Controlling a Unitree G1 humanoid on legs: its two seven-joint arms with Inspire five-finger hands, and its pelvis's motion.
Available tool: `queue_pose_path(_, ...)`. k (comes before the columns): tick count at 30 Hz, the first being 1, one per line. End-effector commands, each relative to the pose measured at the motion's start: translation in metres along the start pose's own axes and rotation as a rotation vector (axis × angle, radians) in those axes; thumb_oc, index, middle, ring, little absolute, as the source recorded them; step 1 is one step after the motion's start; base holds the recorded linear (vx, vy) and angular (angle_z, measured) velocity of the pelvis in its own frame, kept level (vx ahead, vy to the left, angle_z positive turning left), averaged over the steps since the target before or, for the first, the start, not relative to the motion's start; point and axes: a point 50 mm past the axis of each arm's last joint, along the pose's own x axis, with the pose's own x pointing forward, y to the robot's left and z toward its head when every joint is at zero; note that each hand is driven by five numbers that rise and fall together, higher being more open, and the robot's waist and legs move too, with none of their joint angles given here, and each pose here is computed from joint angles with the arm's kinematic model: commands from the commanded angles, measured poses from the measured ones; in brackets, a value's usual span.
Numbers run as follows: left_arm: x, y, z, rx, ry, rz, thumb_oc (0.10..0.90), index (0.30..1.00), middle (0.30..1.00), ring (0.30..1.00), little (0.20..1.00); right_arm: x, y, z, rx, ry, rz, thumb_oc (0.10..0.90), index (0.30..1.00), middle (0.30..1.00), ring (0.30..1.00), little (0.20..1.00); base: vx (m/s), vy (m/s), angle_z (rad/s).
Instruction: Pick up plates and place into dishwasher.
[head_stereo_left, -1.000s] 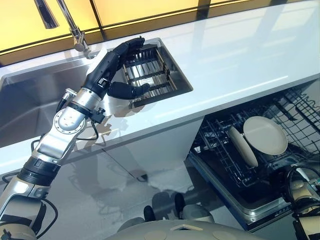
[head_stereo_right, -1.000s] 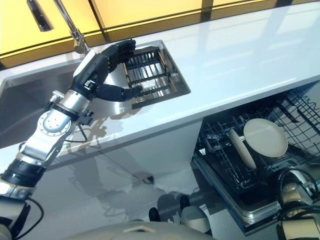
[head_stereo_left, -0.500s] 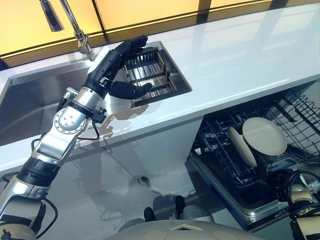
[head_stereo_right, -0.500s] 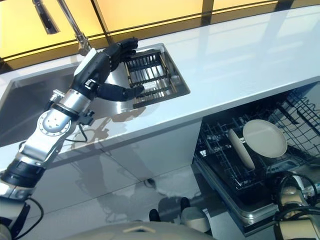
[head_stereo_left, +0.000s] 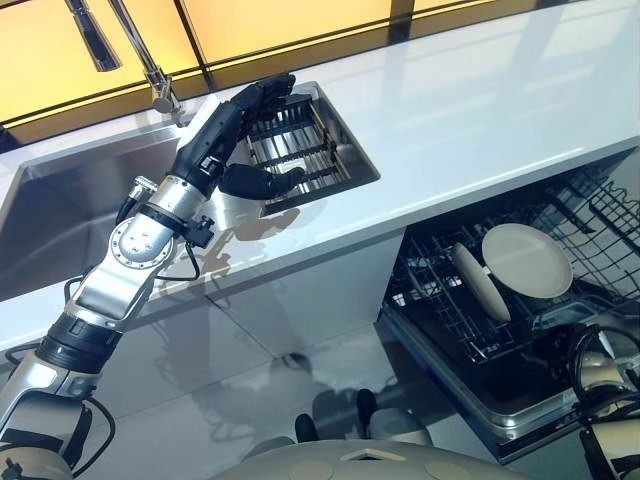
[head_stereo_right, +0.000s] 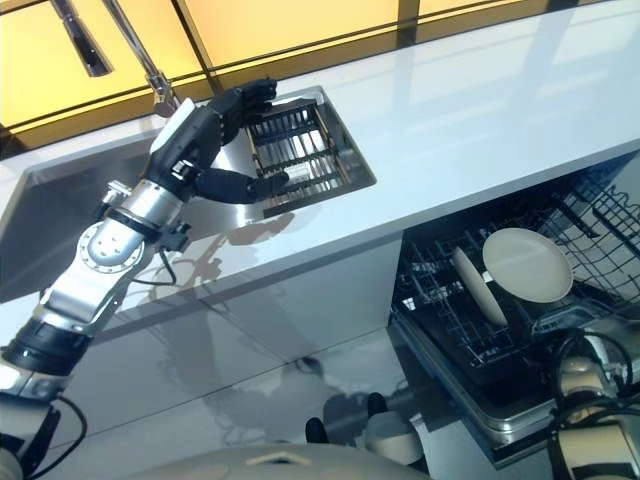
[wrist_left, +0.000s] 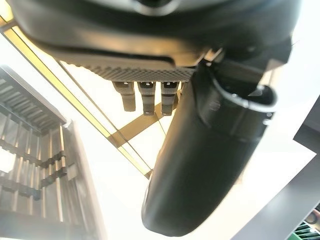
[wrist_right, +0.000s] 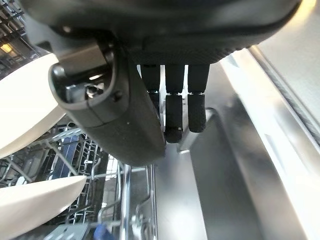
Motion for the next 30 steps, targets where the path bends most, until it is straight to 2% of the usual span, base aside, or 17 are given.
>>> queue_pose_path(1,0.029,0.02,0.051,0.019,-0.265,0.113,0.8,0.9,0.9,0.9,0.9,-0.013,-0.023,0.122,0.05,-0.333,-0.014,0.1,0.3,0.3,0.3,0.2,0.01,-0.01,0.06)
queue_pose_path(6,0.024,0.025,0.048,0.034,-0.249,0.144,0.8,0.9,0.9,0.9,0.9,-0.015,-0.042,0.131,0.036,-0.32,-0.037,0.1,0.3,0.3,0.3,0.2,0.02,-0.012,0.09)
queue_pose_path(13,0.018,0.028,0.044,0.045,-0.241,0.159,0.8,0.9,0.9,0.9,0.9,-0.018,-0.053,0.139,0.044,-0.33,-0.071,0.1,0.3,0.3,0.3,0.2,0.03,-0.013,0.18)
queue_pose_path(18,0.012,0.032,0.041,0.056,-0.239,0.154,0.8,0.9,0.9,0.9,0.9,-0.024,-0.067,0.153,0.092,-0.383,-0.114,0.1,0.3,0.3,0.3,0.2,0.02,-0.024,0.16)
queue_pose_path(30,0.011,0.025,0.039,0.051,-0.22,0.045,0.8,0.9,0.9,0.9,0.9,-0.033,-0.064,0.172,0.076,-0.492,-0.137,0.1,0.3,0.3,0.3,0.2,0.02,-0.01,0.06)
